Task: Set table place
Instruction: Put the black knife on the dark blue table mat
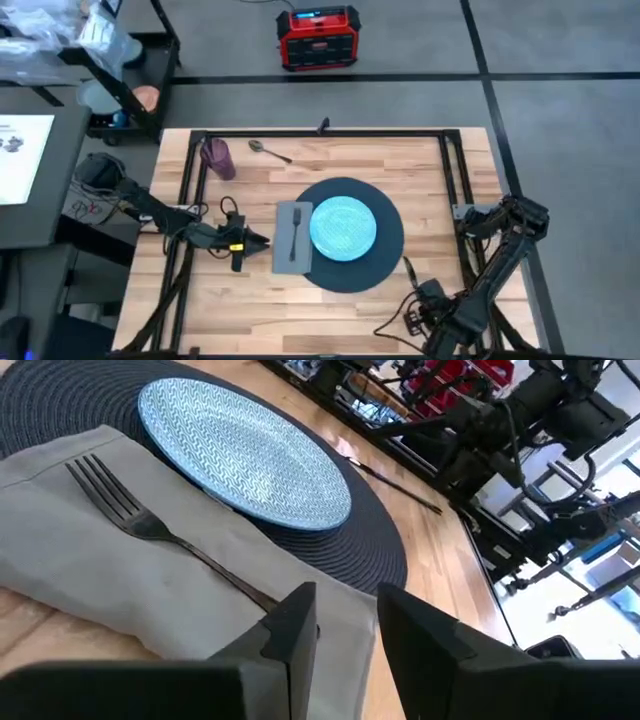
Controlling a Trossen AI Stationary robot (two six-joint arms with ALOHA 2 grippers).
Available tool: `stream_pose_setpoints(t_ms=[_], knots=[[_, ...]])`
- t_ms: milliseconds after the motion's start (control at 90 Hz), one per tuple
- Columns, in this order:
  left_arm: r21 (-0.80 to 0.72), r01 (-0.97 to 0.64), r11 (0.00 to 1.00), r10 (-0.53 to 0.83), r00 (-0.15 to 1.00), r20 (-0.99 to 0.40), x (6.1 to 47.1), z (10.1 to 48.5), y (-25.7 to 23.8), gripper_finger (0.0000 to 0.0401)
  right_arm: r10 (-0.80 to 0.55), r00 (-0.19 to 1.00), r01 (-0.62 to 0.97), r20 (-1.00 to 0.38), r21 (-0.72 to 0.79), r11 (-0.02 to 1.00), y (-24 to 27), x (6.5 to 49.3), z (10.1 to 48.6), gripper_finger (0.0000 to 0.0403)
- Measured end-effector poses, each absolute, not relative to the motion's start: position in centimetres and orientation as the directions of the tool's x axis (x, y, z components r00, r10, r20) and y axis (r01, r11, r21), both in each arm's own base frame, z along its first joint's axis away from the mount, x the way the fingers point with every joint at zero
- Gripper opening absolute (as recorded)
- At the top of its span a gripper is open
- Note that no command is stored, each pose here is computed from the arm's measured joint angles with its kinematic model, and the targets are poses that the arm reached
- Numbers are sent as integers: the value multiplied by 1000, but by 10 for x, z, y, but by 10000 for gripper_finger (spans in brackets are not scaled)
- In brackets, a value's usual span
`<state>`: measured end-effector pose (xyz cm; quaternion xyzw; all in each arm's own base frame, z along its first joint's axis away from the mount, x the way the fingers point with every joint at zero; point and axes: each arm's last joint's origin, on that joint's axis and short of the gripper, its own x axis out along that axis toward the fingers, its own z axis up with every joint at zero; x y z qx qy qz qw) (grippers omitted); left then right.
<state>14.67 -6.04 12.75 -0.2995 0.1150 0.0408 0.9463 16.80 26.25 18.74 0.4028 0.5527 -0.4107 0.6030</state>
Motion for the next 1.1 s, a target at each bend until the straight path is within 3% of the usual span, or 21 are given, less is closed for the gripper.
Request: stream_pose_setpoints(t_ms=[233,1100], knots=[[-562,-147,814,8,970,-242,147,128,-60,93,-46,37,937,-998,19,349,265,168,183,92],[-581,-144,801,-1,970,-241,147,128,-61,93,-26,19,932,-999,8,362,291,169,137,84]])
